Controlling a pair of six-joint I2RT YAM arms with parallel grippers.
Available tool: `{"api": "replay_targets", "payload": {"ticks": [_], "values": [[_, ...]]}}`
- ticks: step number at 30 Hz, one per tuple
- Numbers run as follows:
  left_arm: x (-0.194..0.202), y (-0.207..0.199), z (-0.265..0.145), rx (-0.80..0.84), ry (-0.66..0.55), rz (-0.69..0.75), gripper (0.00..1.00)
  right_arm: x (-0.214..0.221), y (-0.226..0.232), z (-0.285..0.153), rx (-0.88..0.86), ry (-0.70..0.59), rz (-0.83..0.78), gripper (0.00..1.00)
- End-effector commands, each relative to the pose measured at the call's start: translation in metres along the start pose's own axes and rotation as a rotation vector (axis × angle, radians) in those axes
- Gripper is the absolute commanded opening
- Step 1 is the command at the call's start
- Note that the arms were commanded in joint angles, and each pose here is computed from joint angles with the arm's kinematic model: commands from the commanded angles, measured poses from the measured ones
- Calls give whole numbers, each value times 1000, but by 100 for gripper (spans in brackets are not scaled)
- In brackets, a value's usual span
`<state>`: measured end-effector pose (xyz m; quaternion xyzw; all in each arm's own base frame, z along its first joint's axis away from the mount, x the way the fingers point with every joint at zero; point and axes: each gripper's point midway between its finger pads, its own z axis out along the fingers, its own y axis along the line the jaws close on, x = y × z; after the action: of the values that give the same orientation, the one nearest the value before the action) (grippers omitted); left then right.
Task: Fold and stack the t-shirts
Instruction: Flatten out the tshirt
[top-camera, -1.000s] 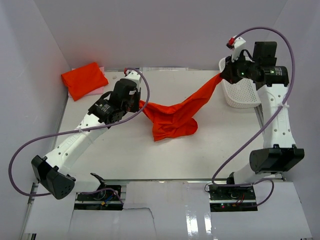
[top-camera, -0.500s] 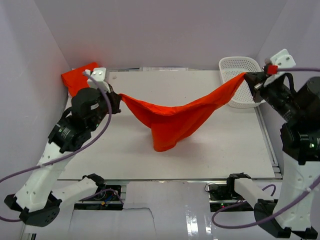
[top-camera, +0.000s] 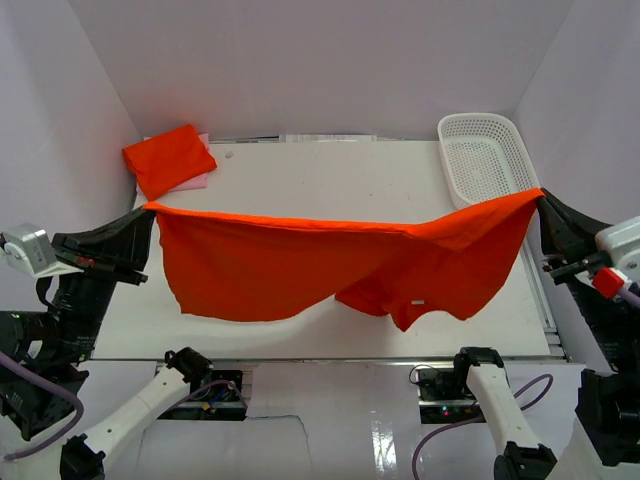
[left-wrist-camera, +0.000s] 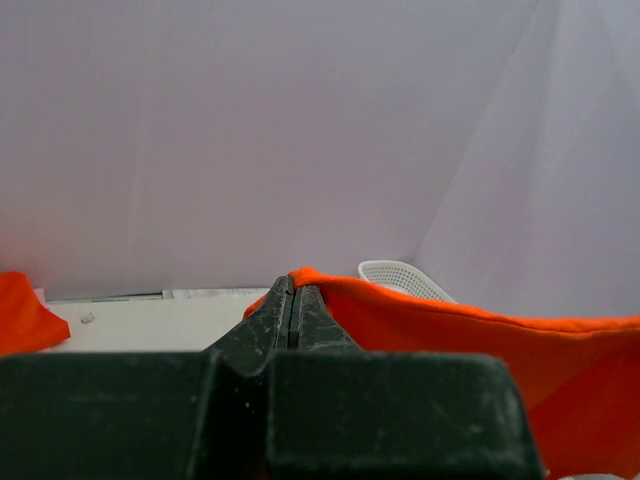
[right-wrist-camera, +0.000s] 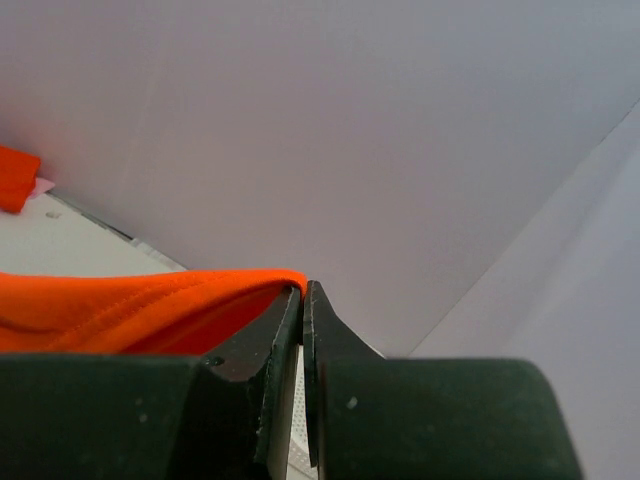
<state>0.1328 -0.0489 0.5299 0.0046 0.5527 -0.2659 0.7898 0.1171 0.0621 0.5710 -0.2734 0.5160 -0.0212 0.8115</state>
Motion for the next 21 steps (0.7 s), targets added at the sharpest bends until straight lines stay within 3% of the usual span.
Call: {"api": "replay_targets", "payload": {"ticks": [1,10,16,21], "values": [[5,-5,-1,41,-14,8,0,-26,-12,-14,92,-78,-36,8],[-3,-13,-5,87,-59,4,0,-54,-11,-35,134,-151,-71,8],[-9,-2,-7,35,-88,32,0,-89,-16,-50,202,-340,-112,8],[-37,-5,-22,63,-193,13,0,-123,-14,-85,276,-488,-134,8]]}}
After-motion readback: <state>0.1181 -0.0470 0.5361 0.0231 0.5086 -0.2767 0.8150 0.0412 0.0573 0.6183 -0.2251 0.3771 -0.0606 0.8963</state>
